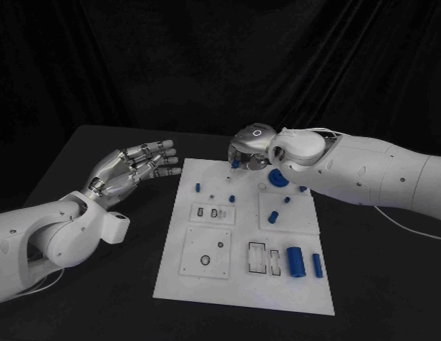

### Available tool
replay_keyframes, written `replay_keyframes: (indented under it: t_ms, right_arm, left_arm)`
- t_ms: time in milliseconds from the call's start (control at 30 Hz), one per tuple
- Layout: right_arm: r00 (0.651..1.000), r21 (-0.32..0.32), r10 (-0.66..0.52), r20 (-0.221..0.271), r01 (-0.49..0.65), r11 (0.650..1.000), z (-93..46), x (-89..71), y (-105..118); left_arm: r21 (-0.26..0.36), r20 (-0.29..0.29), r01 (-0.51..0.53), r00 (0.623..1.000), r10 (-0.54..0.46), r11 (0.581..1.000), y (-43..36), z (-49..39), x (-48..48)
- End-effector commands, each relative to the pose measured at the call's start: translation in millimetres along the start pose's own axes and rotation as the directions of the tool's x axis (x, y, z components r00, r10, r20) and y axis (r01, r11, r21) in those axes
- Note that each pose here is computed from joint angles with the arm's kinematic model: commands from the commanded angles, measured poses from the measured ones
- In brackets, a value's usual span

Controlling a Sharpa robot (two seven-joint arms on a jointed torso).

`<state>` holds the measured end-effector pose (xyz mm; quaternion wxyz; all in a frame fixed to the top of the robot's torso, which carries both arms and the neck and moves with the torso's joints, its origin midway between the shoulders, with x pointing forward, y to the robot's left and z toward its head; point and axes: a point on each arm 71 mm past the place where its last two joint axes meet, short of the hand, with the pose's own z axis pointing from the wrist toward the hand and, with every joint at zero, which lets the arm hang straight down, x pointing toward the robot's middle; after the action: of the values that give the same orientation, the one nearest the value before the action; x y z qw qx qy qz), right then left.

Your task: Assemble the parts on the task board

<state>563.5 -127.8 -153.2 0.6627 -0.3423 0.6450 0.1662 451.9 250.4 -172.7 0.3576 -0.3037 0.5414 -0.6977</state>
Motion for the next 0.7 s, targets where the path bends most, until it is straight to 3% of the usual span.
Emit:
replay_keyframes:
  t_ms: [33,700]
  right_arm:
    - [1.0,0.004,0.001,0.011,-0.001,1.0,1.1,0.6,-0.4]
    - [0.999,0.011,0.007,-0.045,-0.007,1.0,4.6,12.5,0.7]
  left_arm:
    - [0.055,-0.017,0.01,1.0,-0.009,0.998,-4.7,1.3,2.4]
    - [0.046,-0.031,0.02,0.999,-0.018,0.999,-3.2,3.0,3.4]
